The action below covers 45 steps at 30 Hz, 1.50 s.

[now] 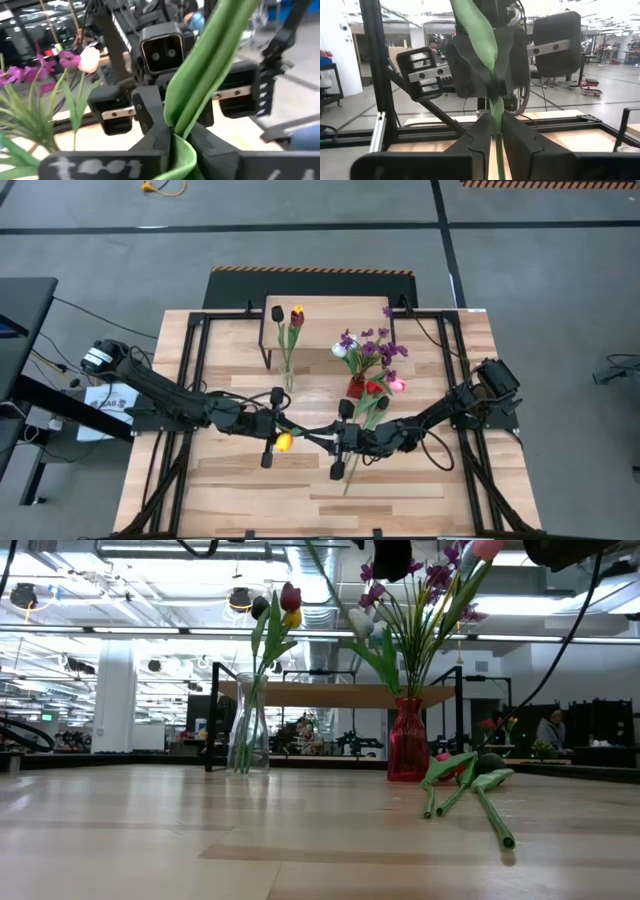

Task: Pick and place flowers into a vace then onto a shelf
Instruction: Put the yellow flower into the transparent vase

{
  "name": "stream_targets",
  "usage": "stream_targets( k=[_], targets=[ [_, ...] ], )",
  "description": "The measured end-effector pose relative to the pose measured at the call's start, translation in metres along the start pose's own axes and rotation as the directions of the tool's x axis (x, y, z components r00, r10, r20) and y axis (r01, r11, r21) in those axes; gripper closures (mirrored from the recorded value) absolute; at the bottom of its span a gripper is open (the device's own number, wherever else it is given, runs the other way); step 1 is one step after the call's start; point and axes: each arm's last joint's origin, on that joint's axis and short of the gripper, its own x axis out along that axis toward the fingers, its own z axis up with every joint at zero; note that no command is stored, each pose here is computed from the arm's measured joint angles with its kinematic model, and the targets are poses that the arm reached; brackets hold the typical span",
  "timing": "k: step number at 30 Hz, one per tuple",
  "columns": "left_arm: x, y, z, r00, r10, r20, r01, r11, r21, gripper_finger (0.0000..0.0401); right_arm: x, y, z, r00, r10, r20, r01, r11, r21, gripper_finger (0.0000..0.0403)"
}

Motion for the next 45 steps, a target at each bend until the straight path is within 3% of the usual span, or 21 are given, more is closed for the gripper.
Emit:
stream_targets(
  k=[13, 18, 23, 27, 36, 45],
  targets=[
    [-0.024, -0.004, 0.004, 0.962, 0.204, -0.179, -0.191, 0.978, 0.089, 0.0400, 0.001, -0.002, -0.008, 0.998, 0.009, -0.070, -0.012, 0.999, -0.041, 0.0351],
    [-0.034, -0.005, 0.010, 0.968, 0.176, -0.180, -0.169, 0.984, 0.049, 0.0400, 0.002, -0.003, -0.008, 0.997, 0.001, -0.075, -0.004, 0.999, -0.038, 0.0350],
    [-0.053, 0.001, 0.031, 0.992, 0.045, -0.115, -0.050, 0.998, -0.049, 0.0400, 0.001, -0.002, -0.008, 0.997, 0.004, -0.077, -0.004, 1.000, 0.001, 0.0351],
    [-0.078, 0.021, 0.062, 0.990, 0.056, -0.133, -0.070, 0.992, -0.105, 0.0400, 0.000, 0.000, -0.014, 0.991, 0.024, -0.128, -0.027, 0.999, -0.022, 0.0351],
    [-0.114, 0.073, 0.115, 0.950, 0.214, -0.229, -0.253, 0.955, -0.155, 0.0401, -0.010, 0.010, -0.031, 0.954, 0.055, -0.296, -0.059, 0.998, -0.005, 0.0352],
    [-0.116, 0.115, 0.116, 0.878, 0.368, -0.307, -0.431, 0.887, -0.167, 0.0401, -0.017, 0.012, -0.044, 0.902, 0.068, -0.425, -0.042, 0.997, 0.071, 0.0352]
  ],
)
